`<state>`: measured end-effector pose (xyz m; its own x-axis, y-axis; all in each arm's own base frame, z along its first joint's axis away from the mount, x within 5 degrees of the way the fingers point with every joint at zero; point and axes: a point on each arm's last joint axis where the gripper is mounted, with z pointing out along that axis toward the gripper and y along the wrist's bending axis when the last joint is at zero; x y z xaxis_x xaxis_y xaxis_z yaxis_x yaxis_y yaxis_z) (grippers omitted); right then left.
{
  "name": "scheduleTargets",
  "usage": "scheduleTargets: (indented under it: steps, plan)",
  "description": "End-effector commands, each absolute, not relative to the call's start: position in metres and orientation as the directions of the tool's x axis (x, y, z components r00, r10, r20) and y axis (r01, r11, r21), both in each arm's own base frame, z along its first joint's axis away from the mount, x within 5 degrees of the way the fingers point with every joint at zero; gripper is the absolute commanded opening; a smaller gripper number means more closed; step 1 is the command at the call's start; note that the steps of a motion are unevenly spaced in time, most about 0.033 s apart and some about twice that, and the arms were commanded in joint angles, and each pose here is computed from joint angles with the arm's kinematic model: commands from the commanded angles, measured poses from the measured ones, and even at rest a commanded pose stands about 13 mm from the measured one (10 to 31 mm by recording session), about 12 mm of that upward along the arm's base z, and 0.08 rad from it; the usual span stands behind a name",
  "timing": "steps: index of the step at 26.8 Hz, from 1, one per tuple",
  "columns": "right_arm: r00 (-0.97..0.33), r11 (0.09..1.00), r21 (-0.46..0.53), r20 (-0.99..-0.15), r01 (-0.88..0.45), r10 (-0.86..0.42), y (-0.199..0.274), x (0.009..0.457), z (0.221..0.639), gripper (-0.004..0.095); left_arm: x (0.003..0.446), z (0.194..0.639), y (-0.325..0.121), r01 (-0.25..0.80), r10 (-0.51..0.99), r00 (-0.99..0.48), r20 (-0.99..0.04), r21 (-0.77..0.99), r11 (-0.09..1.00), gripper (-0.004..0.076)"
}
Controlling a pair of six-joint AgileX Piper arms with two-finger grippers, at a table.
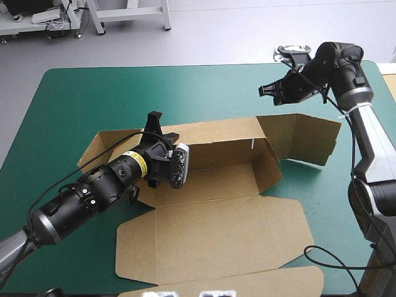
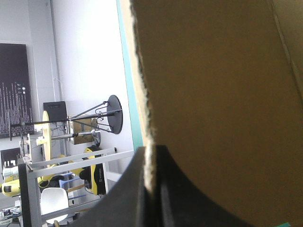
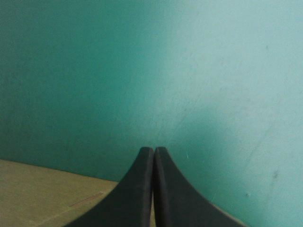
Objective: Fold the box
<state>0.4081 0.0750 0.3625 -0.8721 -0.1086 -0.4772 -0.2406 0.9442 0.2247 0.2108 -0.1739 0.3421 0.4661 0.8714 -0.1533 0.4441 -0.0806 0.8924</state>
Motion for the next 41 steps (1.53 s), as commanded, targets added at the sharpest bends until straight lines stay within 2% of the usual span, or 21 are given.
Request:
scheduleTargets:
  steps: [1, 5, 12, 20, 30, 32, 35, 38, 41]
  plan:
    - [-0.864, 0.933, 0.247, -0.491, -0.261, -0.111, 0.072, 0.389, 0.376, -0.0018, 0.208, 0.361, -0.175, 0.378, 0.847, 0.503, -0.175, 0.925, -0.033, -0.0009]
    - [-0.883, 0.93, 0.258, -0.454, -0.263, -0.124, 0.072, 0.381, 0.366, -0.0018, 0.208, 0.361, -0.175, 0.377, 0.847, 0.502, -0.174, 0.925, -0.034, -0.0009]
    - [-0.874, 0.921, 0.272, -0.469, -0.278, -0.126, 0.072, 0.361, 0.377, -0.0018, 0.208, 0.359, -0.173, 0.399, 0.859, 0.482, -0.174, 0.916, -0.039, -0.0009]
    - [-0.9, 0.894, 0.324, -0.403, -0.308, -0.164, 0.075, 0.34, 0.357, -0.0018, 0.208, 0.359, -0.172, 0.414, 0.863, 0.465, -0.199, 0.91, -0.013, -0.0009]
    - [-0.863, 0.863, 0.29, -0.427, -0.414, -0.271, 0.072, 0.304, 0.356, -0.0018, 0.208, 0.359, -0.172, 0.416, 0.864, 0.463, -0.199, 0.909, -0.014, -0.0009]
    - [-0.836, 0.851, 0.267, -0.458, -0.453, -0.302, 0.071, 0.299, 0.353, -0.0018, 0.208, 0.359, -0.172, 0.414, 0.864, 0.464, -0.197, 0.91, -0.015, -0.0009]
    - [-0.741, 0.829, 0.228, -0.606, -0.511, -0.29, 0.072, 0.283, 0.356, -0.0018, 0.209, 0.358, -0.172, 0.419, 0.867, 0.459, -0.195, 0.908, -0.018, -0.0009]
    - [-0.665, 0.795, 0.185, -0.672, -0.578, -0.327, 0.073, 0.269, 0.351, -0.0018, 0.209, 0.358, -0.171, 0.422, 0.869, 0.456, -0.191, 0.906, -0.022, -0.0009]
    - [-0.542, 0.812, 0.088, -0.785, -0.577, -0.3, 0.069, 0.251, 0.34, -0.0018, 0.209, 0.355, -0.169, 0.445, 0.884, 0.431, -0.179, 0.895, -0.036, -0.0009]
